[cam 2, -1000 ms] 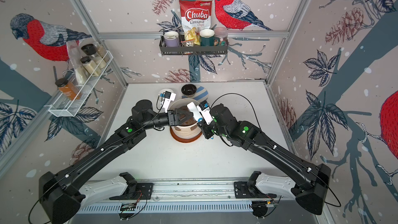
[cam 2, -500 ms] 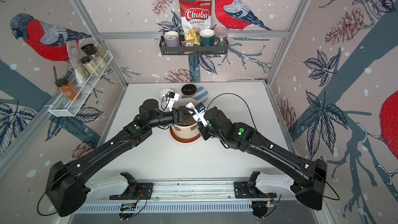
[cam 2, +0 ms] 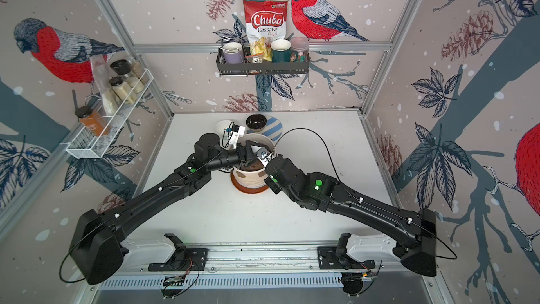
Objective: Scrub the dried mud off the ceramic pot
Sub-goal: Pick up the brush from the center of the board.
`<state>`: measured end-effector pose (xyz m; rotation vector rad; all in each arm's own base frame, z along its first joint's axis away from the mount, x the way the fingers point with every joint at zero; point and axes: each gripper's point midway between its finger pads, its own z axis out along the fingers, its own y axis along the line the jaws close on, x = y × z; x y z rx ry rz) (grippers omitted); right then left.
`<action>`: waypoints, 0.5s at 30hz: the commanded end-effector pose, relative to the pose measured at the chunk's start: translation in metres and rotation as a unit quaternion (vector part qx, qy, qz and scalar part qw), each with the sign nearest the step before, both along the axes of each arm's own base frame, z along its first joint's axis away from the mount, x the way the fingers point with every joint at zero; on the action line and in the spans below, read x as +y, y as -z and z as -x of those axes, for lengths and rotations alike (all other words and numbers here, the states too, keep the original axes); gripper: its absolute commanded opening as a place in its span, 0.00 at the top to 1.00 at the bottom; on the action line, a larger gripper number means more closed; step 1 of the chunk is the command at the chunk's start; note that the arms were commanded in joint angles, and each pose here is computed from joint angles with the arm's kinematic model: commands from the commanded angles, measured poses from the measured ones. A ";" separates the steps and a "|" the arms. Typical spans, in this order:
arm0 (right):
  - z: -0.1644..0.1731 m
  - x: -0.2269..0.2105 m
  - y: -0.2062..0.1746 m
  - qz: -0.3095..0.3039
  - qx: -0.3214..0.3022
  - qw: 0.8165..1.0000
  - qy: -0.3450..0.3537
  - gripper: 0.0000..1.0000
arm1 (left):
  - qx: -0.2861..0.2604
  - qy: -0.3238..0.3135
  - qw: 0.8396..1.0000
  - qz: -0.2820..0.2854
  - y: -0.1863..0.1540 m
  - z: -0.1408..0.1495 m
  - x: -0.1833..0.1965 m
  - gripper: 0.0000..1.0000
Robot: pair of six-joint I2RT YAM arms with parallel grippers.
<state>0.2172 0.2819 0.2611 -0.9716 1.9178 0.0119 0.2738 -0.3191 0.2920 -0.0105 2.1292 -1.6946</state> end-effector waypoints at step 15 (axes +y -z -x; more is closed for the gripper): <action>-0.002 0.007 -0.003 0.073 -0.084 0.994 0.016 1.00 | 0.046 0.005 0.998 0.032 0.006 -0.010 -0.011 0.54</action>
